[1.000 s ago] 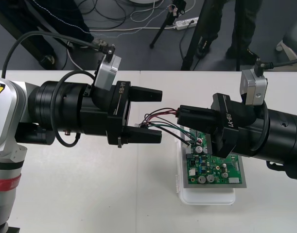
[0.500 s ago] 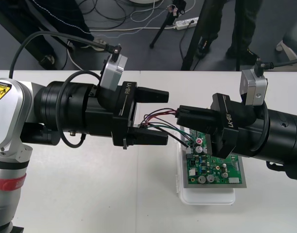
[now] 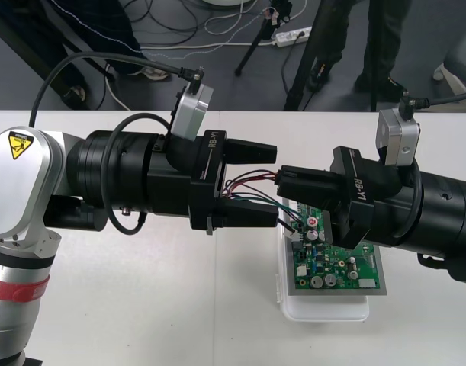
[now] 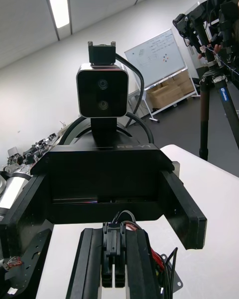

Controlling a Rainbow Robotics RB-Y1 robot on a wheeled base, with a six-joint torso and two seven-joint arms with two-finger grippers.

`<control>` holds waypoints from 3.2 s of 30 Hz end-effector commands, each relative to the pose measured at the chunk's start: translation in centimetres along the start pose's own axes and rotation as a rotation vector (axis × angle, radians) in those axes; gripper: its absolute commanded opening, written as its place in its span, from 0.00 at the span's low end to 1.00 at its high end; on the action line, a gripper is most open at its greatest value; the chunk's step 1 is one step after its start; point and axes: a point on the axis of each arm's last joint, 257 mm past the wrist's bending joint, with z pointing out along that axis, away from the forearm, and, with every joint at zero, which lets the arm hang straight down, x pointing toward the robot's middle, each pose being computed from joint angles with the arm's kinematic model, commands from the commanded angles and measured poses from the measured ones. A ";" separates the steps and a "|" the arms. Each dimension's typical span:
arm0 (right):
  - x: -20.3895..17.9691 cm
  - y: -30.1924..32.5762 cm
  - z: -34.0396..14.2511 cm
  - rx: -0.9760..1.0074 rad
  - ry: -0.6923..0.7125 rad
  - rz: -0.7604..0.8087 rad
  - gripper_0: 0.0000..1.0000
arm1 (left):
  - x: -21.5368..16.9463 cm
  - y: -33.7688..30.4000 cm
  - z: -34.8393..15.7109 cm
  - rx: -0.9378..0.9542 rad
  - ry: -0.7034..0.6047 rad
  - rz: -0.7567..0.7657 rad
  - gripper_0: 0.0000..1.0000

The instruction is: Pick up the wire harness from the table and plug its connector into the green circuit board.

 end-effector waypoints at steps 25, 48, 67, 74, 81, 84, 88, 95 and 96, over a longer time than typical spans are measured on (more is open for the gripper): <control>-1.3 1.8 1.4 -0.051 -0.027 -0.059 0.00 | -2.7 -0.3 1.5 0.017 -0.056 -0.015 0.00; -1.4 1.8 1.4 -0.050 -0.028 -0.063 0.76 | -3.2 -0.3 1.2 0.019 -0.069 0.000 0.00; -0.9 1.2 0.3 -0.027 -0.006 -0.081 1.00 | -3.0 -0.2 -0.3 0.010 -0.056 0.051 0.00; 0.9 1.0 -1.7 -0.010 0.072 -0.082 1.00 | -1.6 0.3 -1.7 -0.026 -0.041 0.106 0.00; 3.1 0.1 -4.4 0.017 0.221 -0.151 1.00 | 0.1 0.7 -3.2 -0.068 -0.040 0.162 0.00; 4.1 -0.5 -5.9 0.034 0.287 -0.184 1.00 | 0.6 0.9 -3.8 -0.087 -0.046 0.181 0.00; 5.8 -1.6 -8.3 0.067 0.397 -0.259 1.00 | 1.1 0.8 -4.7 -0.101 -0.050 0.188 0.00; 8.2 -3.6 -13.6 0.084 0.600 -0.381 1.00 | 2.9 0.8 -6.7 -0.131 -0.018 0.246 0.00; 8.5 -3.8 -14.4 0.075 0.634 -0.393 1.00 | 3.0 0.9 -7.0 -0.139 -0.013 0.252 0.00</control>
